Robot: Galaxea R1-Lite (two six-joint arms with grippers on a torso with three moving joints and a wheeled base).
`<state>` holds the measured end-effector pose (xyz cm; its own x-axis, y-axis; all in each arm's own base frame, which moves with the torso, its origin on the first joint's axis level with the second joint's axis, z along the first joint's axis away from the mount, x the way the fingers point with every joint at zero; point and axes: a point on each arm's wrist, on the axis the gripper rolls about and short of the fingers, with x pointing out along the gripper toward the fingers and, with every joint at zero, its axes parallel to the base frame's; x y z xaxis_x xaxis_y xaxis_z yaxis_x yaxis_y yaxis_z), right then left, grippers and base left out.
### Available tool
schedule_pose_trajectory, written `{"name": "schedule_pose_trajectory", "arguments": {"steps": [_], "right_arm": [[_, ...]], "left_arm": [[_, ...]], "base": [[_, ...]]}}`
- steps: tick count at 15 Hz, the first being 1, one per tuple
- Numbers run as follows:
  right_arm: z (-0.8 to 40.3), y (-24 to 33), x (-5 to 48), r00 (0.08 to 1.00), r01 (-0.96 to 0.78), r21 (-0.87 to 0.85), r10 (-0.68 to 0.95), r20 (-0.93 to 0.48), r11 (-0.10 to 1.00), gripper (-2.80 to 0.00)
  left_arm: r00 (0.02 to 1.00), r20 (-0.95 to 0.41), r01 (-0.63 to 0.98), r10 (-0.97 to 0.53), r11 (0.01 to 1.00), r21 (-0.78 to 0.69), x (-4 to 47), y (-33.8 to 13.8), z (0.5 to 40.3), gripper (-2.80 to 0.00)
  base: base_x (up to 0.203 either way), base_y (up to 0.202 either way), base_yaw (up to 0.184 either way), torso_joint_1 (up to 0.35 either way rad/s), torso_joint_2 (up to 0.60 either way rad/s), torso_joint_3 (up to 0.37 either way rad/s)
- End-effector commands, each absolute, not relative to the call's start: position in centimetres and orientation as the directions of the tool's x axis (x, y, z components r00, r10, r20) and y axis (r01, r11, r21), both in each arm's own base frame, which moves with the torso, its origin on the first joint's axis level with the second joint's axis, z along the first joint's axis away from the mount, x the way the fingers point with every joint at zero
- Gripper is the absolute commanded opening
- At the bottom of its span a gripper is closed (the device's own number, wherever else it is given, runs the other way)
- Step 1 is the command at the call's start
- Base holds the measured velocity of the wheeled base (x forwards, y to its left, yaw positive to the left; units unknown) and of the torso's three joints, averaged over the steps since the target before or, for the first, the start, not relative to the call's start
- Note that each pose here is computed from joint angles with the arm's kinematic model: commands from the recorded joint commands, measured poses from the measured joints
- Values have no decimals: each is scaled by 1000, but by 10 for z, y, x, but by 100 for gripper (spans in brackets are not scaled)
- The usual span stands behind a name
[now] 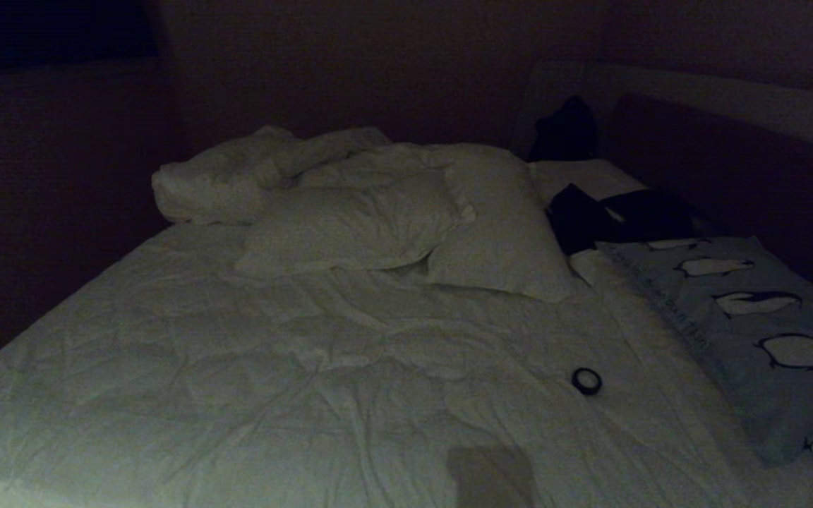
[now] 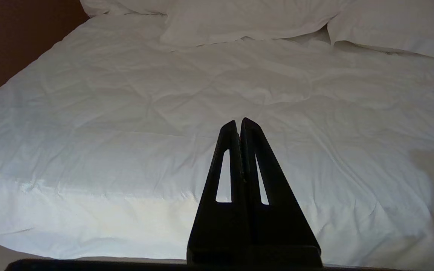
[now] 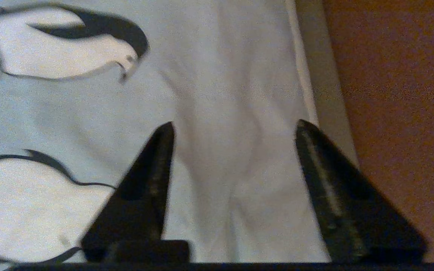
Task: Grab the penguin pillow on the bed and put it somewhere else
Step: Place the pillow at the bedside, then pick up the pillow
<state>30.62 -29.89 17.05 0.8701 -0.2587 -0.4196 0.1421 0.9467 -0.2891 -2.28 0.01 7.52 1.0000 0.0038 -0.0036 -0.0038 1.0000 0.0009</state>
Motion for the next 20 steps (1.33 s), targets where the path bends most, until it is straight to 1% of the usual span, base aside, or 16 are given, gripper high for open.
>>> {"name": "schedule_pose_trajectory", "arguments": {"steps": [1, 3, 4, 6, 8, 10, 14, 17, 20], "right_arm": [[198, -287, 298, 914, 131, -213, -201, -353, 968, 0], [211, -278, 304, 935, 149, -97, -172, -311, 984, 0], [218, -271, 311, 949, 149, -61, -160, -270, 987, -280], [232, -259, 326, 966, 179, 12, -173, -191, 984, -280], [246, -238, 344, 961, 253, 67, -243, -132, 965, -280], [246, -215, 364, 949, 299, 50, -291, -120, 953, -280], [252, -158, 388, 958, 273, 41, -267, -107, 961, -280], [270, -130, 385, 968, 247, 114, -240, -71, 962, -280], [302, -97, 363, 985, 174, 234, -167, -50, 957, -280]], "left_arm": [[1000, -5, -5, 5, 1000, 2, -23, 0, 75, -280], [1000, -5, -5, 5, 1000, 2, -23, 0, 75, -280], [1000, -5, -5, 5, 1000, 2, -23, 0, 75, -280], [1000, -6, -4, 4, 1000, 2, -23, 0, 75, -280], [1000, -5, -5, 5, 1000, 2, -23, 0, 75, -280], [1000, -6, -3, 3, 1000, 2, -23, 0, 75, -280], [1000, -5, -5, 5, 1000, 2, -23, 0, 75, -280], [1000, -6, -5, 5, 1000, 2, -23, 0, 75, -280], [1000, -5, -5, 5, 1000, 2, -23, 0, 75, -280]], "base": [[0, 0, 0, 0, 0, 0], [0, 0, 0, 0, 0, 0], [0, 0, 0, 0, 0, 0], [0, 0, 0, 0, 0, 0], [0, 0, 0, 0, 0, 0], [0, 0, 0, 0, 0, 0], [0, 0, 0, 0, 0, 0], [0, 0, 0, 0, 0, 0], [0, 0, 0, 0, 0, 0]]}}
